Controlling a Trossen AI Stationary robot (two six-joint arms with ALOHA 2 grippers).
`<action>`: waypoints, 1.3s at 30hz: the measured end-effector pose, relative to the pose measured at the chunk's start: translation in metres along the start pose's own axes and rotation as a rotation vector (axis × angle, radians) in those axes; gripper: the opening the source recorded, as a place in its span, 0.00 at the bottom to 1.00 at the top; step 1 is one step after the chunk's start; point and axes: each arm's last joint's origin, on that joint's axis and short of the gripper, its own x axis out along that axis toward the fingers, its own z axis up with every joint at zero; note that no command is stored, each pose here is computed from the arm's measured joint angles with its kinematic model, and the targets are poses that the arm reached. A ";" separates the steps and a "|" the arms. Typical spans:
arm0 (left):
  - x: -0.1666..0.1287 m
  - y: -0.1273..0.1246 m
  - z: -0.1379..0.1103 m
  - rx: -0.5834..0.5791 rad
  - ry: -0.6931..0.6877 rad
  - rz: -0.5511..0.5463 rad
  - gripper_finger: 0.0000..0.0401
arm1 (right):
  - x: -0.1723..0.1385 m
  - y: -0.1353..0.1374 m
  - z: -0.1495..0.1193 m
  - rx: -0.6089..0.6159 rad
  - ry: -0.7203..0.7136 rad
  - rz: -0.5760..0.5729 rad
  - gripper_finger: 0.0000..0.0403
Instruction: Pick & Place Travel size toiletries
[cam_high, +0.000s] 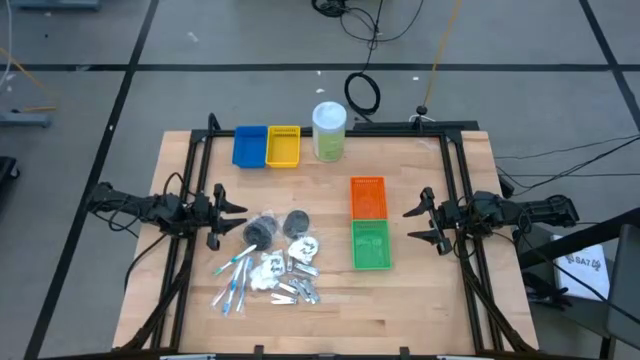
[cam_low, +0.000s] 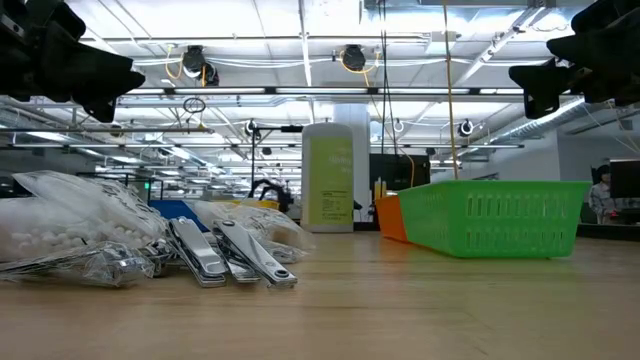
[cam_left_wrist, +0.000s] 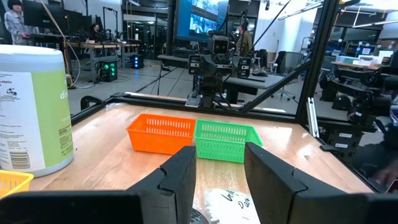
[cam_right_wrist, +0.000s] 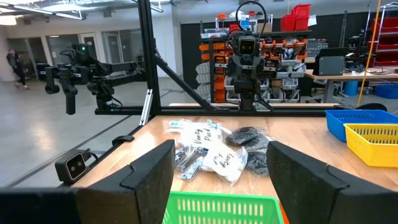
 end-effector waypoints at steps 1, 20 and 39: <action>0.000 0.000 0.000 0.000 0.001 0.000 0.33 | 0.000 0.000 0.000 0.000 0.000 0.000 0.60; 0.000 0.000 0.000 0.000 0.000 0.000 0.33 | 0.000 0.000 0.000 0.000 0.000 0.000 0.60; 0.000 0.000 0.003 -0.018 -0.029 0.009 0.33 | 0.000 0.000 0.000 0.000 0.000 0.000 0.60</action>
